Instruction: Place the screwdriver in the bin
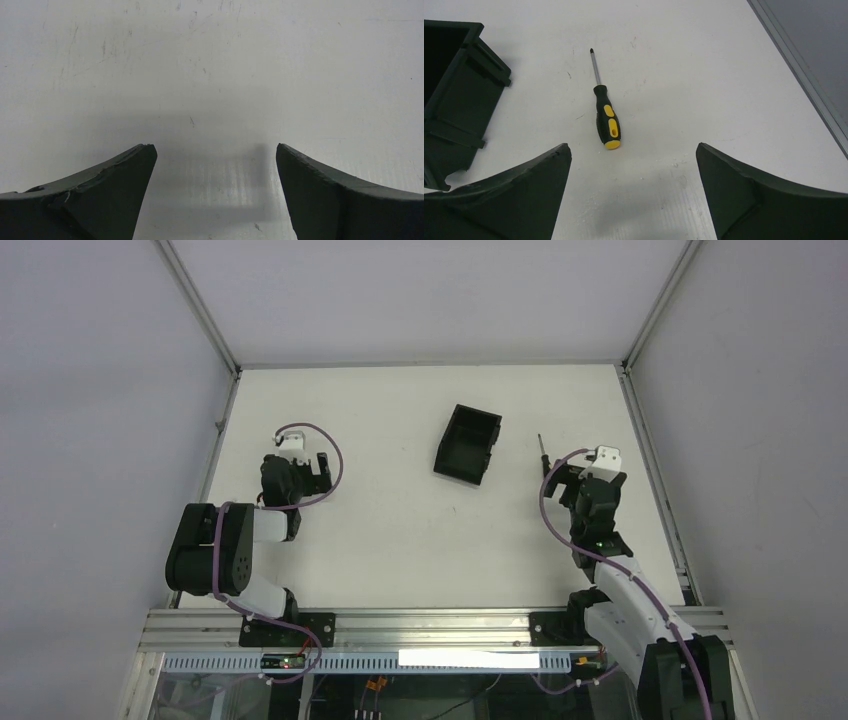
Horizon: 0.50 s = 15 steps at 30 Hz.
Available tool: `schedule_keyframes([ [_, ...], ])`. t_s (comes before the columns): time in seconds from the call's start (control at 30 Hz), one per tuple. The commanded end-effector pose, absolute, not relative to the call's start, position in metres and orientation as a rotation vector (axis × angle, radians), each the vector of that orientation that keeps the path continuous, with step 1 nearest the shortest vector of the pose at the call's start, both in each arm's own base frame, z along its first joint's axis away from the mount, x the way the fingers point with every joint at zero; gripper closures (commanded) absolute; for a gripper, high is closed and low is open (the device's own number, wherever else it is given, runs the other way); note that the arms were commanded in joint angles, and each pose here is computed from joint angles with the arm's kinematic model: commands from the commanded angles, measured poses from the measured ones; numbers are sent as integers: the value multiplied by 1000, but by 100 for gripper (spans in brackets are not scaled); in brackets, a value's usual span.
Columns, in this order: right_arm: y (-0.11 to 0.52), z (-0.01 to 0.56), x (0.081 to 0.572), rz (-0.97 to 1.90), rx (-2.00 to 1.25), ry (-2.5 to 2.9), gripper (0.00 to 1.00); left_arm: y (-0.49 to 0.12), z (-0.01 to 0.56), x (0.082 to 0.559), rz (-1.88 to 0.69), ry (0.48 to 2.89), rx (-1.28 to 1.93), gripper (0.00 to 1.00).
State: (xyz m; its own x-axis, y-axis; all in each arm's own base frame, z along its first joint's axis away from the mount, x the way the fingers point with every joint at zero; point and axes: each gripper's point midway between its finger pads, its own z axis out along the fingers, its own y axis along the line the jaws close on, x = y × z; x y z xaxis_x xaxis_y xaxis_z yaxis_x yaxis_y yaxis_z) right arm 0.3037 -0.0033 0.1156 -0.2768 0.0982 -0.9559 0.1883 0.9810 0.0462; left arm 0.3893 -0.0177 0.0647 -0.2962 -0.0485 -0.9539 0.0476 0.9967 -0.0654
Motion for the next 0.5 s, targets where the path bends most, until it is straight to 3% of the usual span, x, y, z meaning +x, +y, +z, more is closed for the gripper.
schedule_keyframes([
  [0.0, -6, 141, 311, -68, 275, 1773, 1, -19, 78, 393, -98, 1822, 2, 1],
  [0.17, 4, 165, 322, -40, 252, 1879, 1, -19, 79, 393, -98, 1821, 2, 1],
  [0.47, 13, 115, 346, -178, 119, 2504, 1, -19, 80, 393, -99, 1818, 3, 1],
])
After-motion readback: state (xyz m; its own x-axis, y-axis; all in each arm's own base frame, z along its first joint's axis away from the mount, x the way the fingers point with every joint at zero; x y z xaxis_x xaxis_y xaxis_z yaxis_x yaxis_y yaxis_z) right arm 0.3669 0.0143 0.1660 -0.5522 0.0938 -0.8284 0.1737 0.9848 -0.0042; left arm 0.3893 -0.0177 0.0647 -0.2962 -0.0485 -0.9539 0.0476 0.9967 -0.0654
